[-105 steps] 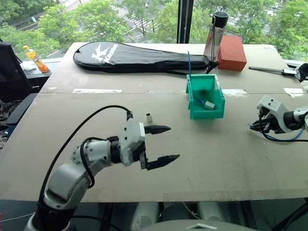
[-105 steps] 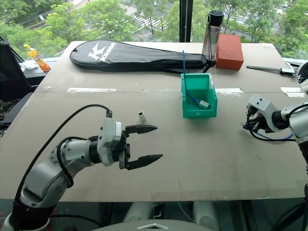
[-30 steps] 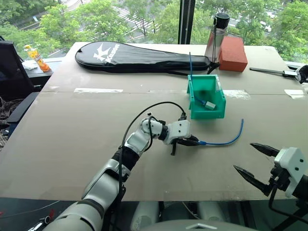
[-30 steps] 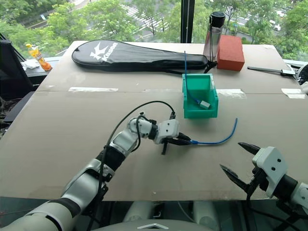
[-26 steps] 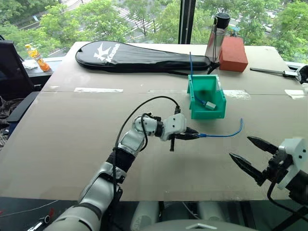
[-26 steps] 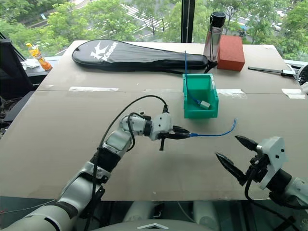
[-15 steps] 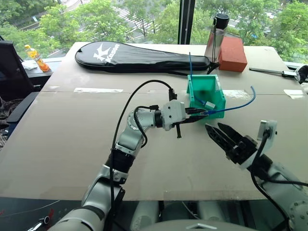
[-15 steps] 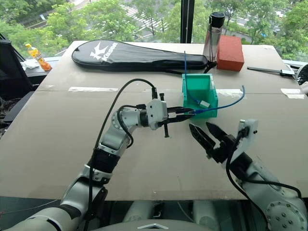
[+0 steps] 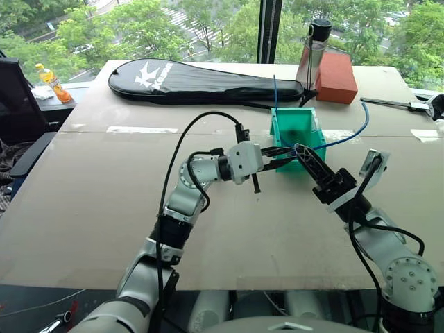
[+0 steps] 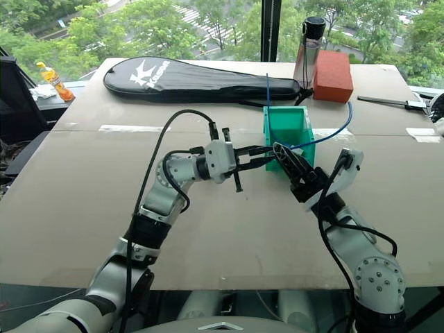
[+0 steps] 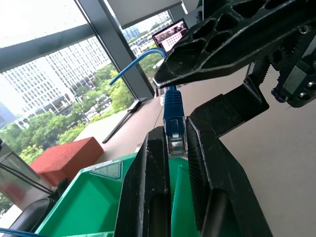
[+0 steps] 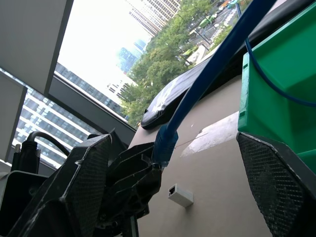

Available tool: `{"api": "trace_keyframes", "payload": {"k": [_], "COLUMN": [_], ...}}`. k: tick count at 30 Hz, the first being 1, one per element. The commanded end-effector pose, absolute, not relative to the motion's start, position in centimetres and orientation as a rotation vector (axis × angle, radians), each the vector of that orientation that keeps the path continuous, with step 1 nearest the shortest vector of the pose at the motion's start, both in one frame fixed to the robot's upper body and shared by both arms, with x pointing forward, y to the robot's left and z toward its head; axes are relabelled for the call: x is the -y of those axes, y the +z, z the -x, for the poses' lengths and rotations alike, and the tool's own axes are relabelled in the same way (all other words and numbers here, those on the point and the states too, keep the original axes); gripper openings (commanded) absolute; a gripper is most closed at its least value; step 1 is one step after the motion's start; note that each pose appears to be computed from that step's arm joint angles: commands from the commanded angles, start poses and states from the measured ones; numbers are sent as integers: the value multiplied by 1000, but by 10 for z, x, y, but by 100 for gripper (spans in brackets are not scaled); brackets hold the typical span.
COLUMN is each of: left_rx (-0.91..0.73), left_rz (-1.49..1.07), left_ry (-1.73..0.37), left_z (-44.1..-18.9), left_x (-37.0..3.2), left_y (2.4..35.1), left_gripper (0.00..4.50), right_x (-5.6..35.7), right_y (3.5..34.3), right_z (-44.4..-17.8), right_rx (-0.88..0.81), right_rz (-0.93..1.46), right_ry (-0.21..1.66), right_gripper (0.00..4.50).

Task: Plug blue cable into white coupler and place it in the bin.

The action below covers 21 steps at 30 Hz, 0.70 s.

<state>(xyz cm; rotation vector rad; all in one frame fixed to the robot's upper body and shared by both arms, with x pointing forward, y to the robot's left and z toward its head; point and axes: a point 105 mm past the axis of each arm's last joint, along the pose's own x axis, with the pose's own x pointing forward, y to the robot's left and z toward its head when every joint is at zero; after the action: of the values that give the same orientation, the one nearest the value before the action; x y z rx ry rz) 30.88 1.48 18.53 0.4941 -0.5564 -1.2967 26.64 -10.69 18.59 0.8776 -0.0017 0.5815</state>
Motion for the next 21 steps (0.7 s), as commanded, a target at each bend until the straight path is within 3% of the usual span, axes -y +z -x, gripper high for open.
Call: {"api": "trace_keyframes", "payload": {"k": [1, 3, 9, 13, 18, 21], "left_rx": [636, 635, 635, 638, 586, 526], "left_rz": [-501, -500, -490, -482, -433, -366], "left_ry": [-1292, -1293, -1295, -1293, -1315, -1308], "left_z": [-301, -301, -300, -300, -300, -302], "left_x": [-14, -14, -14, -15, -20, -30], "left_y": [200, 200, 200, 200, 197, 197], "left_gripper": [0, 0, 0, 0, 0, 146], "right_x": [105, 104, 97, 94, 97, 99], "right_y": [198, 197, 194, 194, 196, 197], "right_z": [-266, -267, -269, -269, -271, -272], "right_rx": [50, 47, 22, 23, 38, 46], "right_rz": [-896, -896, -884, -876, -864, -851], "right_ry": [615, 620, 642, 653, 656, 662], "right_gripper": [400, 400, 131, 3, 3, 0]}}
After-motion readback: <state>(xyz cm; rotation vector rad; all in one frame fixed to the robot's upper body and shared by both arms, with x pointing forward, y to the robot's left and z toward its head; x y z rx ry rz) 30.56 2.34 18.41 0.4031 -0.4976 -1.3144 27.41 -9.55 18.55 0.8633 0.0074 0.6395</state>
